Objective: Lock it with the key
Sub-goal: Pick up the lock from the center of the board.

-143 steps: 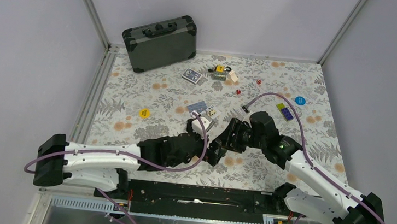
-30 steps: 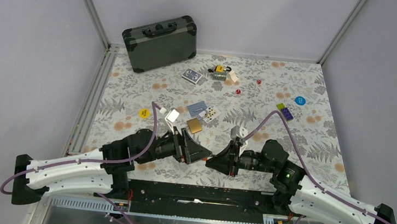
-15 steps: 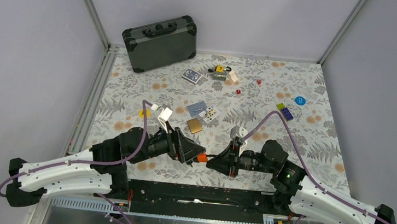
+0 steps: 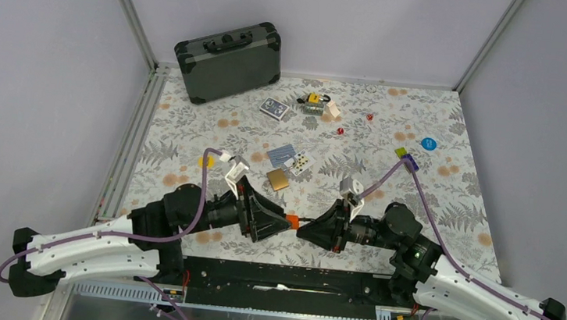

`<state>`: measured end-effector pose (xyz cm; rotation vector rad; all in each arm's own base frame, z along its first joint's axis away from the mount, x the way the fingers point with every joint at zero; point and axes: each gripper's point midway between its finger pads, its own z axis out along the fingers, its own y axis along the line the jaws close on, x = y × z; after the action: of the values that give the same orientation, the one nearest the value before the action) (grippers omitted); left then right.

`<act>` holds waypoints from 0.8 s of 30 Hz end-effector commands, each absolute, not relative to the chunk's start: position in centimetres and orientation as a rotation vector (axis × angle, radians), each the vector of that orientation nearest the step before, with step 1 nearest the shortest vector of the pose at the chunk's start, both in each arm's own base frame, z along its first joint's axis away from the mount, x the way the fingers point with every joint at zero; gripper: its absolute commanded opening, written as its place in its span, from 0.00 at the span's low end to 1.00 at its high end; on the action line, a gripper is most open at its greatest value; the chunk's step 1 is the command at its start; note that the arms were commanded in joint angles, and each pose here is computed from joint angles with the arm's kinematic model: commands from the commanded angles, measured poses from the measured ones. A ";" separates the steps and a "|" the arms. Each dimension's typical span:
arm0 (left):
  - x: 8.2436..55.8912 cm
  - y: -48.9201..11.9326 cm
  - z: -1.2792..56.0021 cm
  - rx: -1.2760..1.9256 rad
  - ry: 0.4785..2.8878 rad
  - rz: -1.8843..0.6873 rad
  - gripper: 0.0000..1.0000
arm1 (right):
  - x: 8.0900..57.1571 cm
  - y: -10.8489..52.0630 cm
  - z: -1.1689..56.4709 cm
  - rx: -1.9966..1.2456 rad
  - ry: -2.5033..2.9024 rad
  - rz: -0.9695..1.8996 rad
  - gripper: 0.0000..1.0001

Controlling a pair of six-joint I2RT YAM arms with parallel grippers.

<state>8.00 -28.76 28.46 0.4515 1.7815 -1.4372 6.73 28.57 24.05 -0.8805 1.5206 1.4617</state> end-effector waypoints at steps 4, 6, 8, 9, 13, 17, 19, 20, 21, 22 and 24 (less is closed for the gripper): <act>6.8 -30.4 30.6 0.554 1.681 -1.536 0.56 | 6.2 28.6 29.4 -0.826 1.345 1.552 0.00; 6.6 -30.8 30.8 0.576 1.673 -1.553 0.49 | 6.1 28.6 29.5 -0.824 1.346 1.560 0.00; 6.5 -31.1 30.7 0.589 1.675 -1.561 0.37 | 6.1 28.5 29.6 -0.820 1.345 1.562 0.00; 6.4 -31.3 30.8 0.594 1.674 -1.565 0.28 | 6.1 28.5 29.6 -0.818 1.345 1.562 0.00; 6.4 -31.5 30.4 0.601 1.686 -1.563 0.01 | 6.3 28.3 29.4 -0.801 1.354 1.550 0.00; 6.4 -31.2 30.6 0.596 1.678 -1.561 0.00 | 6.8 27.9 29.1 -0.777 1.368 1.510 0.14; 6.4 -31.0 30.7 0.591 1.671 -1.556 0.00 | 7.1 27.6 29.0 -0.761 1.375 1.483 0.46; 6.5 -30.9 30.7 0.591 1.668 -1.552 0.00 | 7.2 27.3 29.2 -0.756 1.369 1.470 0.58; 6.5 -30.7 30.8 0.589 1.662 -1.550 0.00 | 7.2 27.1 29.3 -0.756 1.360 1.460 0.67; 6.5 -30.6 30.8 0.588 1.658 -1.547 0.00 | 7.2 26.9 29.5 -0.753 1.350 1.455 0.72; 6.3 -30.2 31.0 0.597 1.643 -1.545 0.00 | 7.1 26.4 30.1 -0.736 1.325 1.447 0.78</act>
<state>6.47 -30.82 27.69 0.6098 1.7792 -1.5001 6.60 27.35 26.67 -0.7921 1.4508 1.4858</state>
